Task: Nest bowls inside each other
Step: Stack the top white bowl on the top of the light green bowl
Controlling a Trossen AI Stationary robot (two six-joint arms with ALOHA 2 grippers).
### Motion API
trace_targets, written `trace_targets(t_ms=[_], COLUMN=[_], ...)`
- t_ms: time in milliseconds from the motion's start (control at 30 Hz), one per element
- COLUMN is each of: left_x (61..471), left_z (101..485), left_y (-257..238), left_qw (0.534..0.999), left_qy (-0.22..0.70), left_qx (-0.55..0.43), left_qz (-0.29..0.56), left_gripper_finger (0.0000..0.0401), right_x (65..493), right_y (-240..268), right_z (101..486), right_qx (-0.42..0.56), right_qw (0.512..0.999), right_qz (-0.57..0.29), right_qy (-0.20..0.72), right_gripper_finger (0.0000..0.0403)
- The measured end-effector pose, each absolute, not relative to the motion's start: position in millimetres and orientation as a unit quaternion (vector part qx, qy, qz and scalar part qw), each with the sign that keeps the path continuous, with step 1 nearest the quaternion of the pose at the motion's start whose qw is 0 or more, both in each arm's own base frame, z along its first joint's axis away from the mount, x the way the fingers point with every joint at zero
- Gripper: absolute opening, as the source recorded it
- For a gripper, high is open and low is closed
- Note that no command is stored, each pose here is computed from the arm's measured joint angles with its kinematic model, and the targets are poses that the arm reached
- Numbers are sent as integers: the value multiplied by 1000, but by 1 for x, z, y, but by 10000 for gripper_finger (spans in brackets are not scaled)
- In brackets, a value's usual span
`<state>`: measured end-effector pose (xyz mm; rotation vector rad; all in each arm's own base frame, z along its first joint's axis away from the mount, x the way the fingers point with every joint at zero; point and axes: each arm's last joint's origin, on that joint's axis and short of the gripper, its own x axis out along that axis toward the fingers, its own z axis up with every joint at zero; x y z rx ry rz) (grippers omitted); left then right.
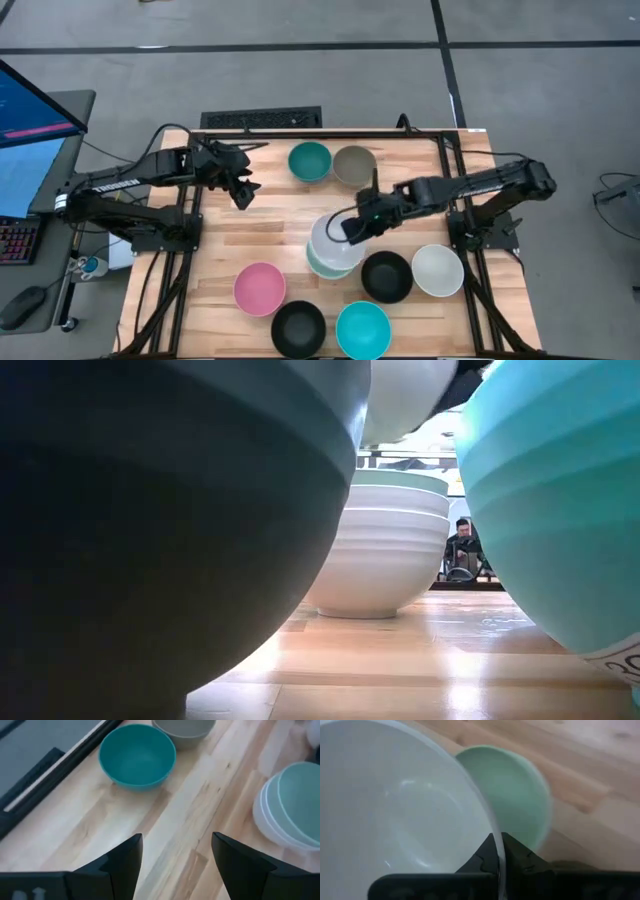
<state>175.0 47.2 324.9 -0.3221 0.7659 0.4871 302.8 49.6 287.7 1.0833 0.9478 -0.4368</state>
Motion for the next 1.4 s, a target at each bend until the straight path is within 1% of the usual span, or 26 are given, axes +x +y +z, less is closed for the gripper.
trace_targets(t_ms=[133,333,433,567,767,1067,1267,1400], left_x=[175,178,179,180,181,181,181,181], left_z=[325,327,328,329,330,330,330,330], left_y=[47,45,45,45,45,45,45,45], left_qw=[889,901,905,909,912,913,912,912], left_qy=[372,365,363,359,356,352,351,351], left_qx=[-138,-104,-91,-79,-67,-73,-79,-80], left_qz=[227,208,200,196,191,194,196,196], left_gripper_finger=[229,229,229,229,229,229,229,229], right_x=[319,323,324,322,313,317,318,319], right_y=[55,63,71,81,86,88,87,86], right_z=[269,249,249,259,271,264,264,264], right_qx=[501,502,508,497,475,475,465,454], right_qw=[721,693,687,692,681,679,689,701], right_qz=[-225,-274,-282,-303,-336,-334,-337,-333], right_qy=[424,439,437,428,445,449,442,438], right_gripper_finger=[28,25,29,41,60,62,62,70])
